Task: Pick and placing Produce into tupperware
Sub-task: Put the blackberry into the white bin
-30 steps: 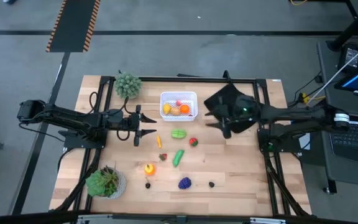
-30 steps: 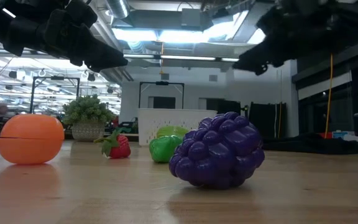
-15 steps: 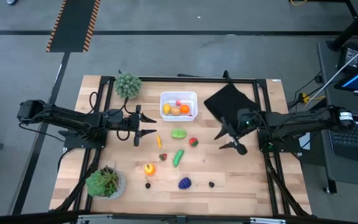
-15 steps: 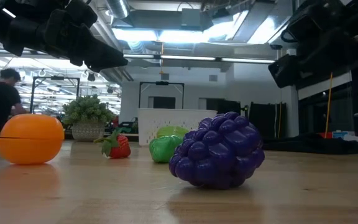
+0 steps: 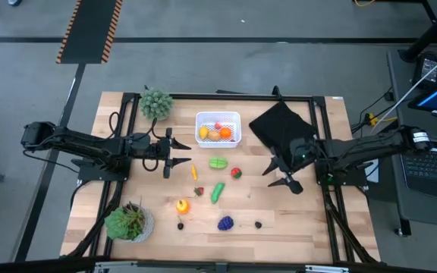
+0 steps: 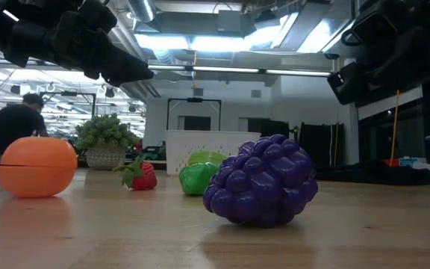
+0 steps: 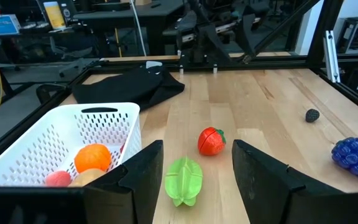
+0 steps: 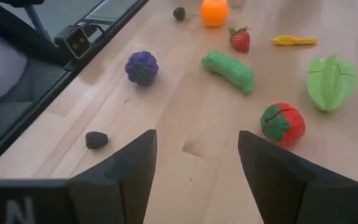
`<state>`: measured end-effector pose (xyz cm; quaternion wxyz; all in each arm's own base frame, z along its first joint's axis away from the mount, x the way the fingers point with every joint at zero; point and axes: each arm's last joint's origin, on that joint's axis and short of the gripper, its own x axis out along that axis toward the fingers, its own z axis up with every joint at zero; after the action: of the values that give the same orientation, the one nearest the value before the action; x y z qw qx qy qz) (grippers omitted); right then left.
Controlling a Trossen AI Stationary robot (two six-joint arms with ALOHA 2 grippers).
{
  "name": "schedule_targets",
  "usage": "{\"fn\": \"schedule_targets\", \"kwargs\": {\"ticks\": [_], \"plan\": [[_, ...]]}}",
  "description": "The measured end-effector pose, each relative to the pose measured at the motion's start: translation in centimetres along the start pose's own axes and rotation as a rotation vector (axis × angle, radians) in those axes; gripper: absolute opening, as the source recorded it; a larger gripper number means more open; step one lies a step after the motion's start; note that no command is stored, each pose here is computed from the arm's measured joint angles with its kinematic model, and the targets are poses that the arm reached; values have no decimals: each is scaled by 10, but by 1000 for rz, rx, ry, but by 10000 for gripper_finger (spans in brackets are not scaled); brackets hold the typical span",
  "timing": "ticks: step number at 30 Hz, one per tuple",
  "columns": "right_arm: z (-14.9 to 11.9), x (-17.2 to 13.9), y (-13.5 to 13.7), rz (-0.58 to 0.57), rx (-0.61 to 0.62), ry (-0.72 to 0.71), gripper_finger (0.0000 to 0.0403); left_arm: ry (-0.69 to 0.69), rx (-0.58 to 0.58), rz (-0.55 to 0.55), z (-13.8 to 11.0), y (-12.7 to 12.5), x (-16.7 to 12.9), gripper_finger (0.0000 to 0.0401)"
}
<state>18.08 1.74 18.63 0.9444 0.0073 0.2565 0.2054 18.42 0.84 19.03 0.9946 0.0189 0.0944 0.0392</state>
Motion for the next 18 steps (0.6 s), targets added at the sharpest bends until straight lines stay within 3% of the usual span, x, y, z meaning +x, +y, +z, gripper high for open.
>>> {"fn": "schedule_targets", "kwargs": {"ticks": [10, 18], "plan": [[1, 7, 23, 24, 26, 29, 229, 0, 0, 0, 0, 0, 0, 184], [24, 21, 41, -31, 5, 155, 226, 0, -3, 0, 0, 0, 0, 184]]}}
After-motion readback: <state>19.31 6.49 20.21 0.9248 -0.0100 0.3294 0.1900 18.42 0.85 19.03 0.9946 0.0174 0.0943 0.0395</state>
